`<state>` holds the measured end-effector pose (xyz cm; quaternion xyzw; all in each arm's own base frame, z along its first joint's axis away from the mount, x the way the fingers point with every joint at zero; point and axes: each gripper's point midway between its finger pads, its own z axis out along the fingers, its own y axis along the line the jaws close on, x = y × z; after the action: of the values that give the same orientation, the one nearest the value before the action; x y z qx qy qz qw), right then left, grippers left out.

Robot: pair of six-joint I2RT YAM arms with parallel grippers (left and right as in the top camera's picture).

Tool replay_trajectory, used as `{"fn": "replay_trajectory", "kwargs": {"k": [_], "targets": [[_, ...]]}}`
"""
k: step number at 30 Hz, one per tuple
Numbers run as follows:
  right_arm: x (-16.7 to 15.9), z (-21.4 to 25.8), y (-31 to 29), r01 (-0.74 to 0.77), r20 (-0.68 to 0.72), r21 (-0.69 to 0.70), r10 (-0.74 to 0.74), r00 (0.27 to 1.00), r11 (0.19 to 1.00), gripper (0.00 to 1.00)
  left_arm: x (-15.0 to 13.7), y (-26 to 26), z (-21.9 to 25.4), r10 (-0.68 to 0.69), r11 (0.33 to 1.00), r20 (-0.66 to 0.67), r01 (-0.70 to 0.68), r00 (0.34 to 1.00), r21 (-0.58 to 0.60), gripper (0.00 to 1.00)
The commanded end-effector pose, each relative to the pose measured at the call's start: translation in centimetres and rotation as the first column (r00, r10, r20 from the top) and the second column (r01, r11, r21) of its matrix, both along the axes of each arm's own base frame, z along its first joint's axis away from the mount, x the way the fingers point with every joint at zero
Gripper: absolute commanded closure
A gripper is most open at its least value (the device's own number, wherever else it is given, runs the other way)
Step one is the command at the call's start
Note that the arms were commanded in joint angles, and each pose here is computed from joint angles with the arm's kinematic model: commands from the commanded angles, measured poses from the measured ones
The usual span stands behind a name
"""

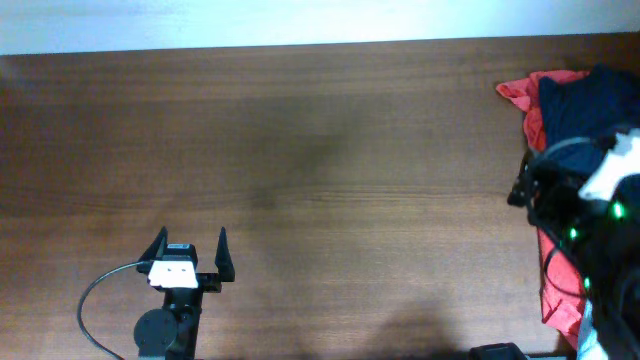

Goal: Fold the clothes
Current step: 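Reach the right gripper into the clothes pile toward the navy shorts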

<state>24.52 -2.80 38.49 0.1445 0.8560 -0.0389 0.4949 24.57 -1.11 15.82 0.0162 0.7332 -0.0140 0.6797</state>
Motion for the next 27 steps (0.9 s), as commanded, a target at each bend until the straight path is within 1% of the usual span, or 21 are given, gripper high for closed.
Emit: {"fn": "replay_trajectory", "kwargs": {"k": [1,6,10,14,19,22,26,27], "targets": [[0.2,0.6,-1.8,0.099,-0.031,-0.062,-0.101,0.994,0.993,0.01,0.0,0.2,-0.2,0.010,1.000,-0.004,-0.010,1.000,0.016,0.01],[0.7,-1.3,-3.5,0.162,-0.131,-0.088,-0.173,0.976,0.983,0.01,0.0,0.2,-0.2,0.010,1.000,-0.004,-0.010,1.000,0.016,0.01],[0.9,-3.8,-6.2,0.240,-0.233,-0.019,-0.238,0.943,0.971,0.01,0.0,0.2,-0.2,0.010,1.000,-0.004,-0.010,1.000,0.016,0.01],[0.9,-6.0,-9.7,0.282,-0.318,0.053,-0.251,0.914,0.958,0.02,0.0,0.2,-0.2,0.010,1.000,-0.004,-0.010,1.000,0.016,0.01],[0.6,-9.6,-14.7,0.414,-0.417,0.177,-0.313,0.853,0.893,0.01,0.0,0.2,-0.2,0.010,1.000,-0.004,-0.010,1.000,0.016,0.01],[0.3,-12.1,-17.2,0.486,-0.488,0.202,-0.343,0.803,0.850,0.02,0.0,0.2,-0.2,0.010,1.000,-0.004,-0.010,1.000,0.016,0.01],[0.2,-15.6,-19.5,0.549,-0.576,0.242,-0.337,0.745,0.800,0.00,0.0,0.2,-0.2,0.010,1.000,-0.004,-0.010,1.000,0.016,0.01],[0.1,-16.7,-20.0,0.561,-0.600,0.250,-0.329,0.729,0.789,0.02,0.0,0.2,-0.2,0.010,1.000,-0.004,-0.010,1.000,0.016,0.01]]}}
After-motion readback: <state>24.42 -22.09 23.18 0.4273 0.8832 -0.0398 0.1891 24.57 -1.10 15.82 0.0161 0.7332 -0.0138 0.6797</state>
